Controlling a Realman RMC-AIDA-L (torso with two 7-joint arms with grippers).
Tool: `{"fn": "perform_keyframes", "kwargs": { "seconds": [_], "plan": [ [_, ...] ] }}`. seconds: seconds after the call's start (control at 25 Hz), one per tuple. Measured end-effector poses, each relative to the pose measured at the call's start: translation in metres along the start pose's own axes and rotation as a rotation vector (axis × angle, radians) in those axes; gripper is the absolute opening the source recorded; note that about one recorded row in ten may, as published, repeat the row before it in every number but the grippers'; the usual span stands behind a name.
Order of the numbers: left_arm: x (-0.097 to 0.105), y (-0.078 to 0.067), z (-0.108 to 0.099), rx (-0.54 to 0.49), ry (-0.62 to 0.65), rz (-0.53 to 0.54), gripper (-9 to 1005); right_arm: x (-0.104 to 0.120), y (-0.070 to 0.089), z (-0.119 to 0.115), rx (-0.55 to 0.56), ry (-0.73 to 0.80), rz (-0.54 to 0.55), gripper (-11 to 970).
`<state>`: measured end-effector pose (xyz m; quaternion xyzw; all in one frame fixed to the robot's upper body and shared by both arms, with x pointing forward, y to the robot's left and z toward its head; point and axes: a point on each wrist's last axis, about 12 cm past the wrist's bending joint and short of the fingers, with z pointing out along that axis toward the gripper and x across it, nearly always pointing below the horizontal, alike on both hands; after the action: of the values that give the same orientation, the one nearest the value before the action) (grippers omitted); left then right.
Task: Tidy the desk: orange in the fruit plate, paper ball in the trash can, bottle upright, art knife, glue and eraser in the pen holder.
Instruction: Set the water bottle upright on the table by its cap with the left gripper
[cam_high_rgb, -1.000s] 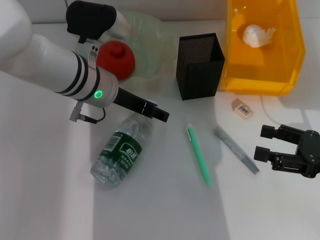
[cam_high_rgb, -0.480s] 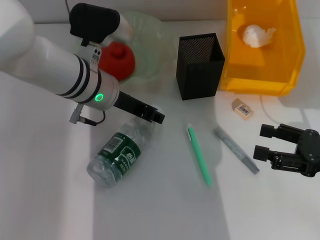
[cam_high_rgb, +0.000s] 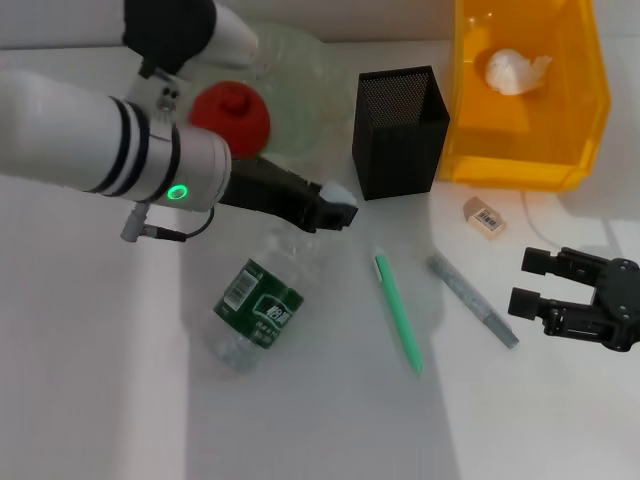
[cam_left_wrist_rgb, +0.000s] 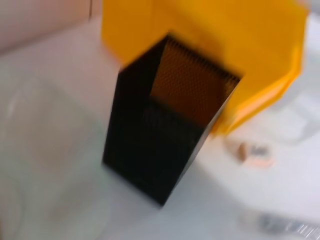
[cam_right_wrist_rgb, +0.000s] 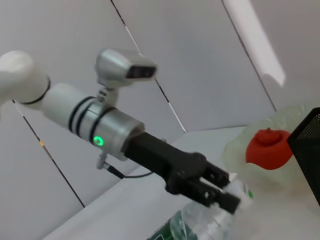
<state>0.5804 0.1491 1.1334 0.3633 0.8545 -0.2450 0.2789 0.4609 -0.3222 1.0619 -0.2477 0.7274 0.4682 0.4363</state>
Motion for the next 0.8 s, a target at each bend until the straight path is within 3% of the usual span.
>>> {"fn": "perform_keyframes", "kwargs": {
  "seconds": [0.04, 0.12, 0.24, 0.6, 0.8],
  "plan": [
    [0.003, 0.000, -0.013, 0.032, -0.078, 0.010, 443, 0.000, 0.000, 0.000, 0.003, -0.005, 0.002, 852],
    [0.003, 0.000, -0.017, 0.039, -0.097, 0.011, 443, 0.000, 0.000, 0.000, 0.002, -0.006, 0.002, 852],
    [0.009, 0.004, -0.038, 0.120, -0.236, 0.002, 443, -0.002, -0.001, 0.001, 0.000, -0.010, -0.002, 852],
    [0.035, 0.020, -0.060, 0.218, -0.476, -0.050, 444, -0.005, -0.002, 0.004, -0.006, -0.012, -0.003, 852],
    [0.061, 0.031, -0.067, 0.242, -0.707, -0.066, 443, -0.006, -0.002, 0.009, -0.019, -0.016, 0.012, 852]
  ]
}}
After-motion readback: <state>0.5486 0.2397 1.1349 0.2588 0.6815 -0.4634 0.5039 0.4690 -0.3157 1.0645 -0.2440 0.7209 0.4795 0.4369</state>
